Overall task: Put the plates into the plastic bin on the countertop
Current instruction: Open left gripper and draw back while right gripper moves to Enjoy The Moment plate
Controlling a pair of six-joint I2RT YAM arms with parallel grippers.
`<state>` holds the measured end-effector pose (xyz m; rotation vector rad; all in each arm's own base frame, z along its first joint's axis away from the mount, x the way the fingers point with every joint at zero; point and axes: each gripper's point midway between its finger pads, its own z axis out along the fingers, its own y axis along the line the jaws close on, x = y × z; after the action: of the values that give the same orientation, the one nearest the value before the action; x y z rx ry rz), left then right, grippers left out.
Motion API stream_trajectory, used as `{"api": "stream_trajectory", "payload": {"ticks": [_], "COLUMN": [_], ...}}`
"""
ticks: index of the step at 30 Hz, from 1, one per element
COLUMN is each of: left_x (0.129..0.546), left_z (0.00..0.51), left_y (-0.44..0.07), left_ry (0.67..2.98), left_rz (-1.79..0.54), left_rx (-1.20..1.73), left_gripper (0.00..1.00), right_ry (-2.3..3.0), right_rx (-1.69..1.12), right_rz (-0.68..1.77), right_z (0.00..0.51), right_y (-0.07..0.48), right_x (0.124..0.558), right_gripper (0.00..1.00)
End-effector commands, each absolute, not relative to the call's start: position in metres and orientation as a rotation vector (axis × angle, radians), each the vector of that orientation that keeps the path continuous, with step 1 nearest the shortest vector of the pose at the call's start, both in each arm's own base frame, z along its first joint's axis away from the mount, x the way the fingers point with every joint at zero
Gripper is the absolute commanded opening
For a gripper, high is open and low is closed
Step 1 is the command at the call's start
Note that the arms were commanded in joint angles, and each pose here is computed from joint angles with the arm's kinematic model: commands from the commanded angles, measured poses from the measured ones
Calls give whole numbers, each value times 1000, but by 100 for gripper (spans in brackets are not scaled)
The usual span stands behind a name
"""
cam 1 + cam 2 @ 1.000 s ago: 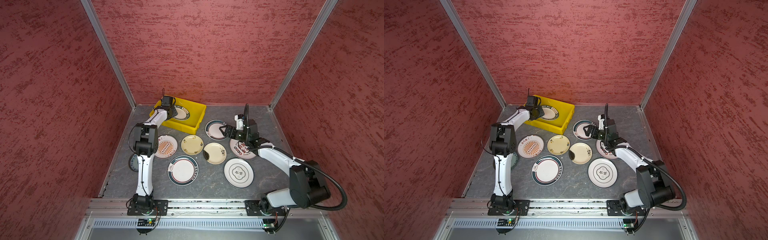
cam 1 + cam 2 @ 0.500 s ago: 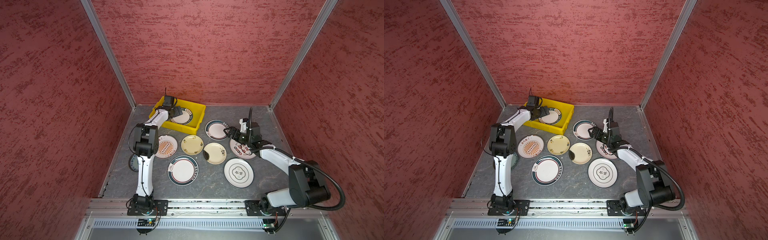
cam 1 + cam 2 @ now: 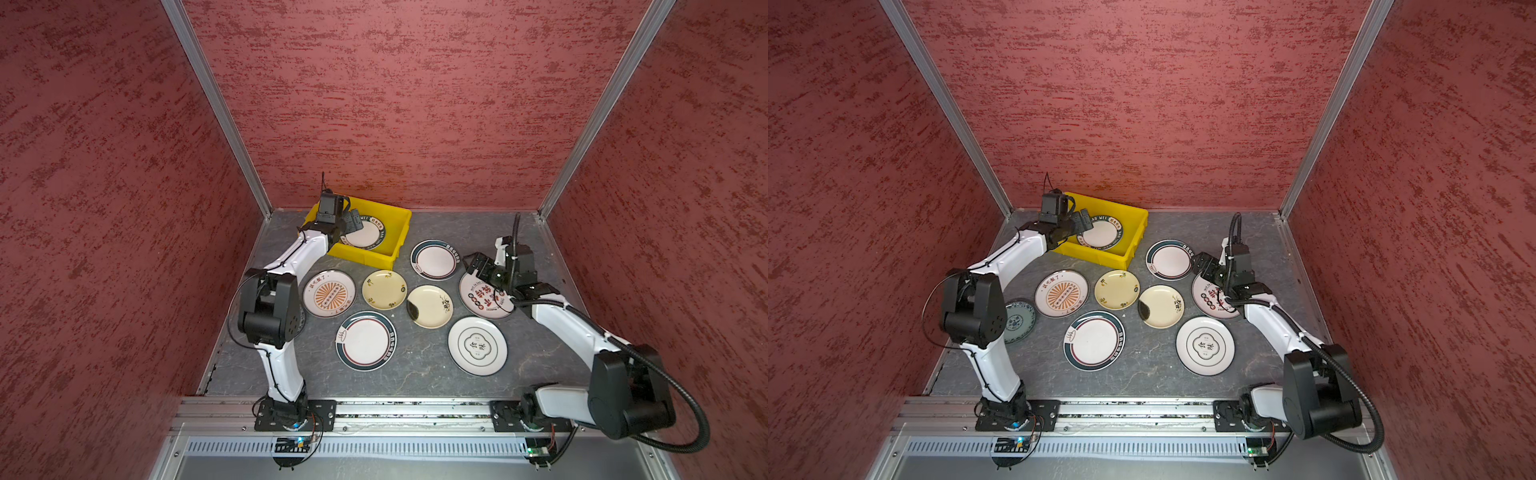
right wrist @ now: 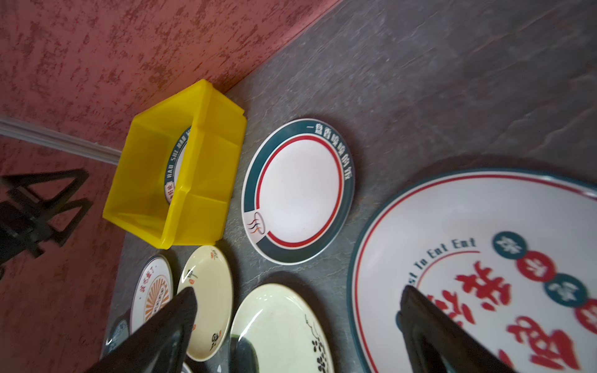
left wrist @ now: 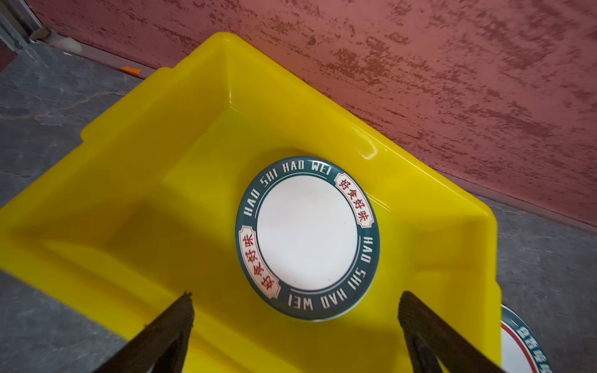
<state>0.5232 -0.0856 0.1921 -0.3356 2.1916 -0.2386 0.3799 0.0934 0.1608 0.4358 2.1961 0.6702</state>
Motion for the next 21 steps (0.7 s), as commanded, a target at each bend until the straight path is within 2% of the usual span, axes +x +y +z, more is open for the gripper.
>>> {"api": "stream_trajectory", "payload": {"ticks": [1, 6, 13, 18, 21], "left_x": [507, 462, 400, 372, 361], "left_z": [218, 223, 206, 192, 174], "left_y": [-90, -95, -101, -121, -132], "left_ry": [2091, 2058, 2067, 2053, 2104], "left_rz": [-285, -342, -461, -569, -530], "left_rx": [-341, -325, -313, -222, -146], "left_gripper": [99, 99, 99, 99, 99], "right_ry": [2195, 2201, 2196, 2210, 2209], "right_rx": [515, 568, 595, 640, 657], "right_rz": [521, 491, 529, 492, 498], "right_z": [163, 160, 154, 143, 140], "right_y": [62, 45, 41, 31, 29], "right_x": [372, 358, 337, 321, 316], "right_gripper": [99, 99, 99, 99, 99]}}
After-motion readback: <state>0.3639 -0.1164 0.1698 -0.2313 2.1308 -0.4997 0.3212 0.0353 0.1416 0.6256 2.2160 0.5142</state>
